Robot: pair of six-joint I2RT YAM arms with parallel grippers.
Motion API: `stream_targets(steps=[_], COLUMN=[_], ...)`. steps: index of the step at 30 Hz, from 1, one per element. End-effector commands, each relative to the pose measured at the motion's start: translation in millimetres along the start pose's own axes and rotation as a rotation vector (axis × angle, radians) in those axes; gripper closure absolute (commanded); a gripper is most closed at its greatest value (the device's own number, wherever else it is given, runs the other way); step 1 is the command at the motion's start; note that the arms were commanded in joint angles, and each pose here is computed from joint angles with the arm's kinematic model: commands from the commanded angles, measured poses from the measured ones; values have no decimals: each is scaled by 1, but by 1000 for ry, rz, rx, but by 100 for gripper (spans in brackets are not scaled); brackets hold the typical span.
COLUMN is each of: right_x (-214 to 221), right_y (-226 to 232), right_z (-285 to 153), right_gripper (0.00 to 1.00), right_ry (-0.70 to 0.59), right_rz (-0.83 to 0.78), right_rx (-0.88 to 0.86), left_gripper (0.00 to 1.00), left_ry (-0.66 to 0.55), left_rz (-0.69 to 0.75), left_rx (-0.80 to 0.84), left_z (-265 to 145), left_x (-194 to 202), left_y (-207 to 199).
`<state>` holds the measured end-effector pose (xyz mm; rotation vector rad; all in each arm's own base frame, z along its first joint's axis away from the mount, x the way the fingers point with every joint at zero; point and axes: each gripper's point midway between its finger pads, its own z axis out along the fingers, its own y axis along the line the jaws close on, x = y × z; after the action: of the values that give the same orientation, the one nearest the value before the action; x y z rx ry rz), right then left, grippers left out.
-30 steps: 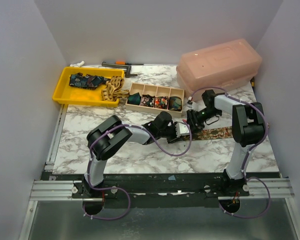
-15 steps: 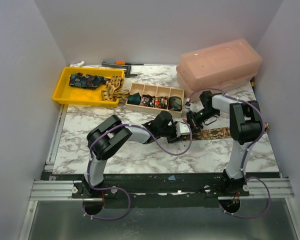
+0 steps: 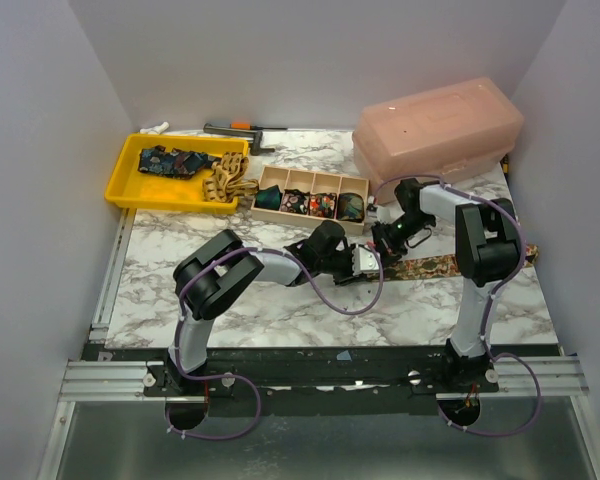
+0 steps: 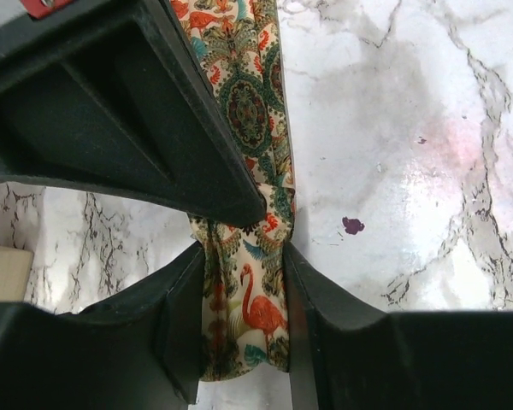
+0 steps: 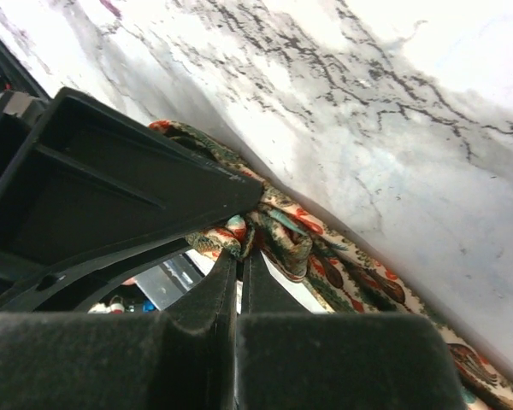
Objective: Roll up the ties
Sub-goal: Roll the tie at the center of the board.
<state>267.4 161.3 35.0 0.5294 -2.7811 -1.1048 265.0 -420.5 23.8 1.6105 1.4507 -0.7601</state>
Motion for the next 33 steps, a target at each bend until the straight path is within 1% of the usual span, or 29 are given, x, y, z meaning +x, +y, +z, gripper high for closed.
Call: stream_targets(steps=[1,3,4,6,7,10,13,16,19,20,23,24,28,31,33], right_x=[2,6,8,11,12,10,7,3,-4,-8,-19,-22,-29,-30,-31], right_y=[-49,-57,-59,-63,-65,-61,-56,-48,-37,-32,-15,-9,-2,-2,-1], right_z=[9,16,18,24,28,27,23,19,12,8,-4,-7,-14,-16,-16], right_gripper=[100,100,100,100,100,100,100,100,100,100,99,99,99,99,99], right_ry=[25,29,32,39,36,27,20,11,-10,-22,-59,-68,-77,-70,-68], right_rz=[-40,-35,-32,-25,-21,-25,-28,-31,-40,-47,-67,-75,-95,-111,-117], right_rx=[168,182,183,183,174,161,151,128,104,97,61,49,34,37,31], left_gripper=[58,45,40,34,28,21,16,17,24,25,23,24,36,36,41], left_ry=[285,250,226,158,88,47,41,29,70,84,111,129,186,221,238], left_rz=[-135,-140,-153,-180,-198,-205,-190,-157,-152,-150,-142,-144,-152,-161,-167], left_rx=[162,154,153,156,139,110,77,84,138,151,169,185,244,269,280], left_z=[-21,-23,-24,-26,-25,-18,-8,-2,2,2,1,2,-2,-8,-13], left_x=[96,89,83,69,53,39,33,28,35,39,50,55,69,77,81], left_y=[-58,-55,-55,-53,-45,-34,-23,-19,-27,-29,-36,-39,-54,-62,-67])
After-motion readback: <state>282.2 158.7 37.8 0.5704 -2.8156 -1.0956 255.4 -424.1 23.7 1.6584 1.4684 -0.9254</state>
